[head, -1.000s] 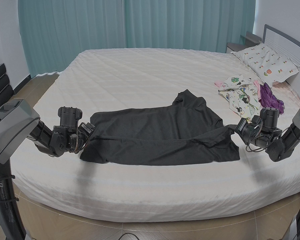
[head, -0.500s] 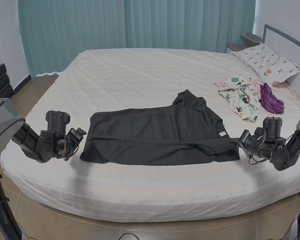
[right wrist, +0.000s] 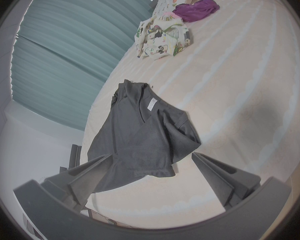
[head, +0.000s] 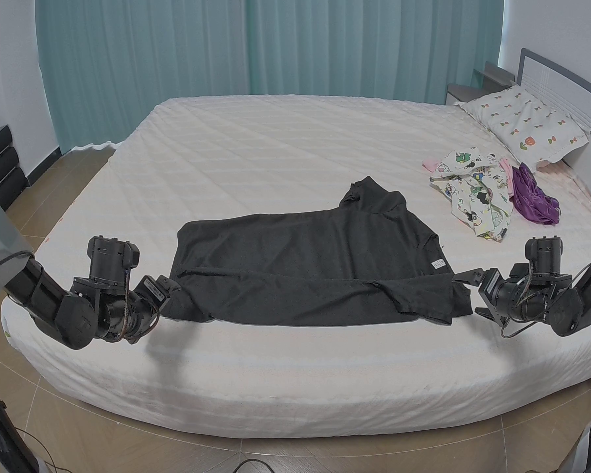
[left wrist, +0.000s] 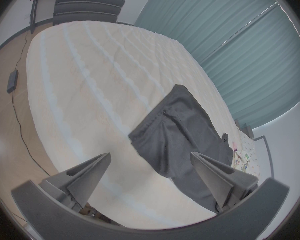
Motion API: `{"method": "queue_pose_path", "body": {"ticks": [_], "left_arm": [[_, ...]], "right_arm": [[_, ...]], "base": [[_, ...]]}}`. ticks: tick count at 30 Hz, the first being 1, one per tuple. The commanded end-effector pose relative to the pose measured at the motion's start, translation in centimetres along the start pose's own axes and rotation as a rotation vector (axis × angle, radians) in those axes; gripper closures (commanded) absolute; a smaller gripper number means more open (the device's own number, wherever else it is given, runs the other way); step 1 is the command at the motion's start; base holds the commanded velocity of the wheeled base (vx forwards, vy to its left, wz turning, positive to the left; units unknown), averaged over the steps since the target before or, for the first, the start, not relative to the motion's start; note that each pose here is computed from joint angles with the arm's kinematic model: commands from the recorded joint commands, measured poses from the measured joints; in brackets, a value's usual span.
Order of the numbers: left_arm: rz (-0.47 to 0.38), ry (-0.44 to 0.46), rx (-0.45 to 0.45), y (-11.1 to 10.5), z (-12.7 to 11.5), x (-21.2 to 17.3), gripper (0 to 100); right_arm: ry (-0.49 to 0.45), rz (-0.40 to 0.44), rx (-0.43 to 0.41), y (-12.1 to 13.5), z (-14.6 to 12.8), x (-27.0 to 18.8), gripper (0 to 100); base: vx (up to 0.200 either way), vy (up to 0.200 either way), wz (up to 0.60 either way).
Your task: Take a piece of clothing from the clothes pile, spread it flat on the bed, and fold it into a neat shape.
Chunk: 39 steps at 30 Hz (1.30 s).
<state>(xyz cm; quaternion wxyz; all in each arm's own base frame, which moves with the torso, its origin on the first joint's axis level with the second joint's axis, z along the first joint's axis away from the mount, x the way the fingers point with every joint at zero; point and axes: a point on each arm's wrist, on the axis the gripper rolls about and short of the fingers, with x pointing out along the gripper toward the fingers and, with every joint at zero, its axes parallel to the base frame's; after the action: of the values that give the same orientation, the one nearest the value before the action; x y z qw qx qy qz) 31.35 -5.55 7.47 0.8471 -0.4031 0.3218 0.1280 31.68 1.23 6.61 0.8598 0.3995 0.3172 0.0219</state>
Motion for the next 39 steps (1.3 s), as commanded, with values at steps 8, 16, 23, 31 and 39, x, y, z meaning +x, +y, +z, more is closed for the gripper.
{"method": "queue_pose_path", "body": {"ticks": [8, 16, 23, 31, 39], "left_arm": [[-0.053, 0.023, -0.072, 0.6, 0.0, -0.6, 0], [-0.076, 0.045, -0.075, 0.8, -0.1, -0.8, 0], [-0.075, 0.049, -0.072, 0.8, -0.2, -0.8, 0], [-0.11, 0.014, -0.028, -0.4, 0.6, -0.5, 0], [-0.075, 0.019, 0.234, -0.3, 0.5, 3.0, 0]], "right_arm": [[-0.024, 0.03, -0.003, -0.6, -0.4, -0.7, 0], [-0.03, 0.041, -0.016, -0.7, -0.9, -0.7, 0], [-0.03, 0.033, -0.018, -0.8, -1.0, -0.6, 0], [-0.026, 0.031, -0.022, -0.9, -1.2, -0.8, 0], [-0.017, 0.024, -0.025, -1.0, -1.5, -1.0, 0]], "base": [[0.1, 0.0, 0.0], [0.2, 0.0, 0.0], [0.171, 0.0, 0.0], [0.0, 0.0, 0.0], [0.0, 0.0, 0.0]]}}
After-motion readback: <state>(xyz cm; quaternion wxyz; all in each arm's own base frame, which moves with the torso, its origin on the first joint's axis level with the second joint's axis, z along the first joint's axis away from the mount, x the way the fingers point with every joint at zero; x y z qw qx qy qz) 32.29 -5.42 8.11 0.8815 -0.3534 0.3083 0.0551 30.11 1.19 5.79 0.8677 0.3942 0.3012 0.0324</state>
